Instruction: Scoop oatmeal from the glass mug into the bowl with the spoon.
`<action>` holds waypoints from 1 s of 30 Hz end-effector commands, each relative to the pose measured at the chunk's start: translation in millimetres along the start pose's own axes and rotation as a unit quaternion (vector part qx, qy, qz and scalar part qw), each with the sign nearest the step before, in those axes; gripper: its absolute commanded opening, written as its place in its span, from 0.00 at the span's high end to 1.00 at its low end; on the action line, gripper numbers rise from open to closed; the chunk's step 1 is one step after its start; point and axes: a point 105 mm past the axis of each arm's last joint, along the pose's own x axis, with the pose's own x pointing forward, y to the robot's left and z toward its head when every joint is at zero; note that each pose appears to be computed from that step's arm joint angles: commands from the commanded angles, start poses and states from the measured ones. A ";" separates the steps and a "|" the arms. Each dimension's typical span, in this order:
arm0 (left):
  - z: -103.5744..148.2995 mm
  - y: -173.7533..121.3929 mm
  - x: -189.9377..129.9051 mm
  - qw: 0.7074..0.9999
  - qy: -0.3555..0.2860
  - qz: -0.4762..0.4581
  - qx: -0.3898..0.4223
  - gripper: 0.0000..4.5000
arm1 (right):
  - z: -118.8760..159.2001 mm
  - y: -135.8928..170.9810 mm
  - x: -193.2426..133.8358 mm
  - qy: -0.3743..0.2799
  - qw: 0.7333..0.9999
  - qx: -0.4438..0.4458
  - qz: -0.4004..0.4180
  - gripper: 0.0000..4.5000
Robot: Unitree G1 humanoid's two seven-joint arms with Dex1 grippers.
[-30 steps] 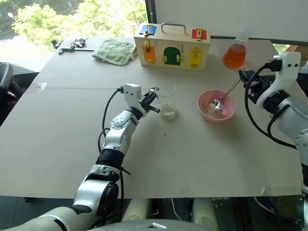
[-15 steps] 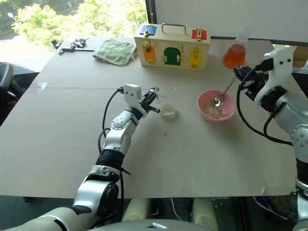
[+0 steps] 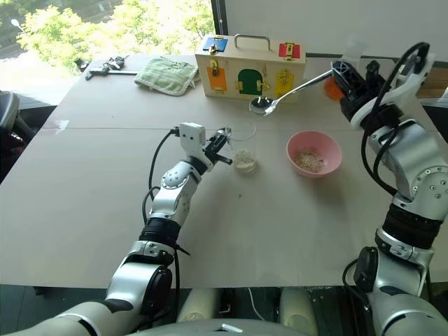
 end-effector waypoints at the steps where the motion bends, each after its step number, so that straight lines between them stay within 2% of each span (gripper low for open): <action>1: -0.9 3.7 -4.0 1.000 0.002 0.006 0.006 0.98 | -9.1 22.7 5.2 0.017 0.999 -0.011 0.041 1.00; 5: -0.4 6.0 -5.3 1.000 0.002 0.009 0.008 0.98 | -25.2 24.5 12.1 0.055 0.996 -0.048 0.047 1.00; 9: 0.3 7.5 -6.8 1.000 0.001 0.013 0.010 0.98 | -46.0 24.3 21.4 0.103 0.984 -0.136 0.054 1.00; 15: 0.0 10.6 -11.1 1.000 0.001 0.022 0.011 0.98 | -39.2 16.8 32.0 0.090 0.979 -0.176 0.042 1.00; 22: -0.4 12.6 -14.5 1.000 0.003 0.027 0.012 0.98 | -26.8 10.1 33.9 0.070 0.985 -0.156 0.032 1.00; 28: -0.1 11.6 -12.9 1.000 0.004 0.025 0.012 0.98 | -36.3 14.7 30.4 0.093 0.977 -0.187 0.050 1.00; 30: -0.1 11.0 -12.3 1.000 0.004 0.024 0.012 1.00 | -38.5 21.0 30.3 0.093 0.975 -0.189 0.067 0.85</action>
